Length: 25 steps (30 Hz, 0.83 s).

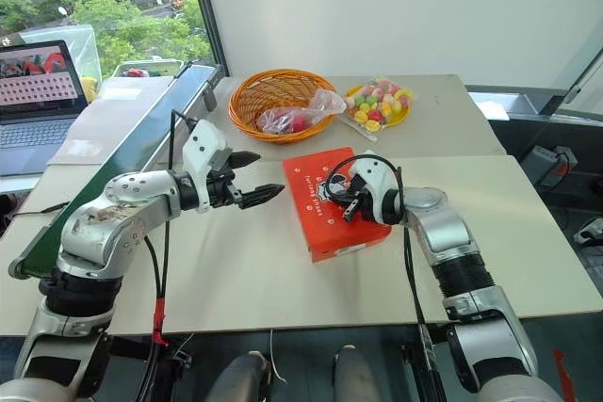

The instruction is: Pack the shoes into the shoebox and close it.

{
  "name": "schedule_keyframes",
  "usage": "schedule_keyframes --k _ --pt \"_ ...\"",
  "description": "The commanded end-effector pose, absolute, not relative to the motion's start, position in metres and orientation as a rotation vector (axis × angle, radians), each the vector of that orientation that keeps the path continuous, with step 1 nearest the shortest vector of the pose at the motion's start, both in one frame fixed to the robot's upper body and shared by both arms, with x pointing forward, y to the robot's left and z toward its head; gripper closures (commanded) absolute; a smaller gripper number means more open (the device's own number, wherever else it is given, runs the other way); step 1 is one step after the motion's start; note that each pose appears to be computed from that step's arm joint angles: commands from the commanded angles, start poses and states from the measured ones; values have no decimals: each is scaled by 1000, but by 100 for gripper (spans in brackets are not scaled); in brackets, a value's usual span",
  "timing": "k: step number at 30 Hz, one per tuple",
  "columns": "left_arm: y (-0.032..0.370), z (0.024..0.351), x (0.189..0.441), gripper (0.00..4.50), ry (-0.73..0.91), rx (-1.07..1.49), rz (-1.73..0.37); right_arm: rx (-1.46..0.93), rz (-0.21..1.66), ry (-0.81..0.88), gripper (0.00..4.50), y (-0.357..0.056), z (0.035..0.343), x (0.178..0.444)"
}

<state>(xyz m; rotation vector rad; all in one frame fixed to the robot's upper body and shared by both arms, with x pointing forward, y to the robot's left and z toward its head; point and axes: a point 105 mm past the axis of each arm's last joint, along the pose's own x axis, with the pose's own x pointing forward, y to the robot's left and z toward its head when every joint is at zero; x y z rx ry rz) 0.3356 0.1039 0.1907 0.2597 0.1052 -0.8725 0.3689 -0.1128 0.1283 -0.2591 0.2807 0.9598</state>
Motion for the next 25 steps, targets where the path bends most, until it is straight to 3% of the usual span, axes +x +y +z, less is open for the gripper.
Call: schedule_keyframes --k 1,2,5,10,11,16,20,25 --pt "107 208 331 11 15 286 -859 -225 1023 120 450 -108 184 355" --pt "108 208 331 11 15 283 -860 -222 1037 102 450 -108 192 351" --pt "109 210 329 0 -5 280 -881 -221 1093 60 380 -105 213 334" --pt "110 212 323 0 -13 276 -923 -257 1183 70 212 -97 218 312" --pt "110 213 322 0 -13 275 -930 -264 1190 74 160 -96 218 310" --pt "115 209 319 0 10 316 -935 -338 1194 103 4 -96 210 306" --pt "120 209 319 0 12 310 -932 -432 1120 152 4 -110 191 316" --pt "125 215 326 0 -15 355 -887 -422 1072 142 4 -118 191 323"
